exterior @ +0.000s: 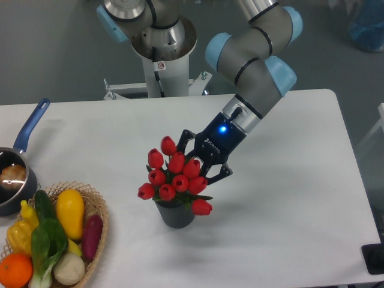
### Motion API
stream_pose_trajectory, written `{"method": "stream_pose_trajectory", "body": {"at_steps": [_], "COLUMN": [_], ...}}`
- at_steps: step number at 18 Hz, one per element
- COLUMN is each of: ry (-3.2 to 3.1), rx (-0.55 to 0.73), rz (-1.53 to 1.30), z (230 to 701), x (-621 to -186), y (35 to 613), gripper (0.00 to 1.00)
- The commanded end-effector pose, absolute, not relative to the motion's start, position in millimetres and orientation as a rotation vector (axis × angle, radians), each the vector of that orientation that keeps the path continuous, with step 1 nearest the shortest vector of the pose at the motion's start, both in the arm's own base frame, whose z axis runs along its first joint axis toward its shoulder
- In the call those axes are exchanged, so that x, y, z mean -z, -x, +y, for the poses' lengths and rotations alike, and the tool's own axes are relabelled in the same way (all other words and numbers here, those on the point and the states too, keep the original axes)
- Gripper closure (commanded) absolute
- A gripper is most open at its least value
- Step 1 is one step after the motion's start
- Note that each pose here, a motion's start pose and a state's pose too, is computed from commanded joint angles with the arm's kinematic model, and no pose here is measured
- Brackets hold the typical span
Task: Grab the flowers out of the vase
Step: 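Close the gripper on the bunch of tulip stems, then lift the tulip bunch straight up out of the grey vase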
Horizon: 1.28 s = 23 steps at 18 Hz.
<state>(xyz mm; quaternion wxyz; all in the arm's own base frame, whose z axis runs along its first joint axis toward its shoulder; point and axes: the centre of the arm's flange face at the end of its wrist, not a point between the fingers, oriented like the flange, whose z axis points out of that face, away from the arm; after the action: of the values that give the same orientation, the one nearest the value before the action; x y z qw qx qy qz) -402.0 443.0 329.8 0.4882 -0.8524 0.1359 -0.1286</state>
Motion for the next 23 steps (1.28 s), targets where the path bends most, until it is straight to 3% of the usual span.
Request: {"method": "stream_pose_trajectory", "body": {"at_steps": [7,18,23], "ry": [2.042,1.881,1.827], "rx": [0.298,0.395,0.388], "rz": [0.317,0.039,-0.001], "z": [438,430,411], "x": [-347,-475,-499], "y": [402,421,433], "gripper": [1.00,1.00,1.00]}}
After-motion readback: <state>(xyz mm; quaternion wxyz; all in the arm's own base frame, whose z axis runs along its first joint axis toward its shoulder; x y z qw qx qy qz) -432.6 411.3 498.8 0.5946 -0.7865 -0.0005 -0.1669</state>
